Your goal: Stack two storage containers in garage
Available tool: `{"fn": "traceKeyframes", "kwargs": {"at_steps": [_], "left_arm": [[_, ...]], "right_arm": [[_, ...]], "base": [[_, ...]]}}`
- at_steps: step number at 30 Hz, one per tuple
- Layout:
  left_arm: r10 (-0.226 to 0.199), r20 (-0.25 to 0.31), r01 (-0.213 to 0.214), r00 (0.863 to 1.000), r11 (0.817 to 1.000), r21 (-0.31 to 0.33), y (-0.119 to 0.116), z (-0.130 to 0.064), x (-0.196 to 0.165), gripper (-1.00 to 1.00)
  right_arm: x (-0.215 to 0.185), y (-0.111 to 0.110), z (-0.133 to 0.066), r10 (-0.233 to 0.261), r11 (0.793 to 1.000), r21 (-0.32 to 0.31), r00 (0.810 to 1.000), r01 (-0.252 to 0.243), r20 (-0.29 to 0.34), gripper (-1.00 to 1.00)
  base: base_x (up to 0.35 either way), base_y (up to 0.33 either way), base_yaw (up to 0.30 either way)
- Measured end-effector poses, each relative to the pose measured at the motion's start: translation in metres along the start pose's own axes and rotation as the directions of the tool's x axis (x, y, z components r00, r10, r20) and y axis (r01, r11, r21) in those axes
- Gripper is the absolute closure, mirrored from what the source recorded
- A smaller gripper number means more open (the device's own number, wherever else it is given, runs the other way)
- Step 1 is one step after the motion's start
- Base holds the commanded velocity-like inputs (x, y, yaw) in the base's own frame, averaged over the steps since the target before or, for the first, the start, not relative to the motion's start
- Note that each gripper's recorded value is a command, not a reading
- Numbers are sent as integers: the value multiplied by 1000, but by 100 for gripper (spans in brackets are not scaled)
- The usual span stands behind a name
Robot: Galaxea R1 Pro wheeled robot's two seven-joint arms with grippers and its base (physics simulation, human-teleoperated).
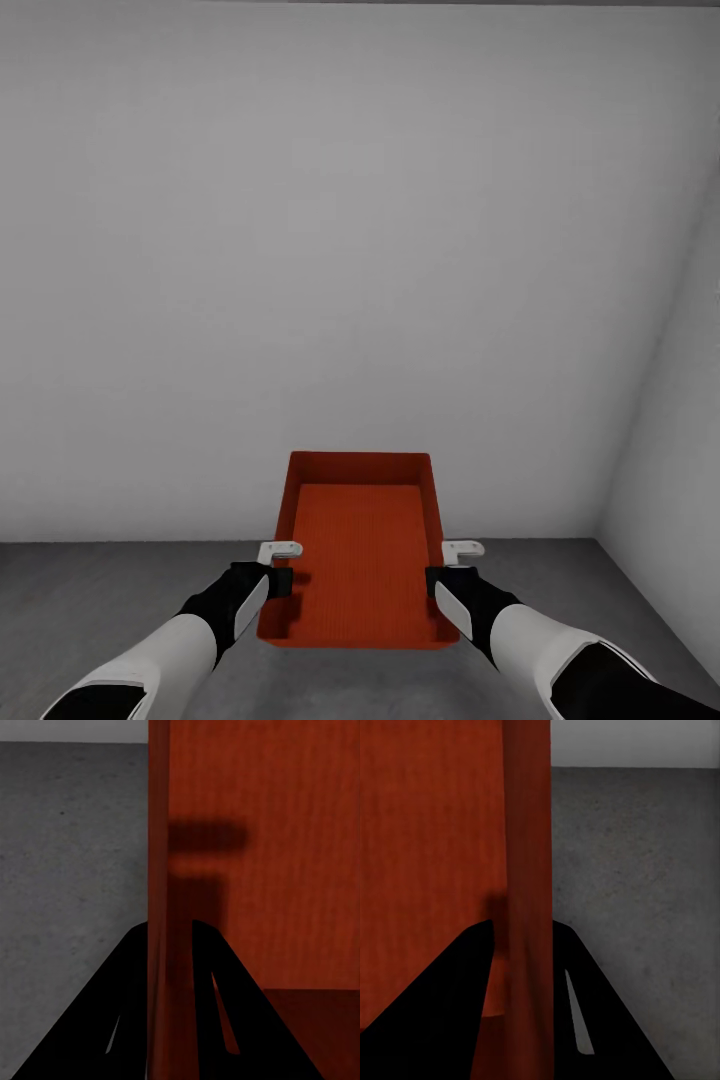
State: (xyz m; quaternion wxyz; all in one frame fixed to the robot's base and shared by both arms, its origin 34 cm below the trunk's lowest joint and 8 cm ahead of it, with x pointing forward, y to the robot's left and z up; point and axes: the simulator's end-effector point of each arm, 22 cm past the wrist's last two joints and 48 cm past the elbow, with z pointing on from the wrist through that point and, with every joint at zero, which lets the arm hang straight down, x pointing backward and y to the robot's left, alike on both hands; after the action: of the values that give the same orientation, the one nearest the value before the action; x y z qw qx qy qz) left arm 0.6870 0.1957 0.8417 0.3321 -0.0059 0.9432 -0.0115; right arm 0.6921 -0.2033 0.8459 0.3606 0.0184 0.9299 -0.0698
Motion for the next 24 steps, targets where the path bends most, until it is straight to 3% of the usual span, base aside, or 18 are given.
{"fn": "traceKeyframes", "kwargs": {"at_steps": [24], "left_arm": [[5,-1,-5,1000,1000,1,-1,0,0,100]], "right_arm": [[1,-1,0,4,1000,-1,1000,-4,-2,100]], "base": [[0,0,0]]}}
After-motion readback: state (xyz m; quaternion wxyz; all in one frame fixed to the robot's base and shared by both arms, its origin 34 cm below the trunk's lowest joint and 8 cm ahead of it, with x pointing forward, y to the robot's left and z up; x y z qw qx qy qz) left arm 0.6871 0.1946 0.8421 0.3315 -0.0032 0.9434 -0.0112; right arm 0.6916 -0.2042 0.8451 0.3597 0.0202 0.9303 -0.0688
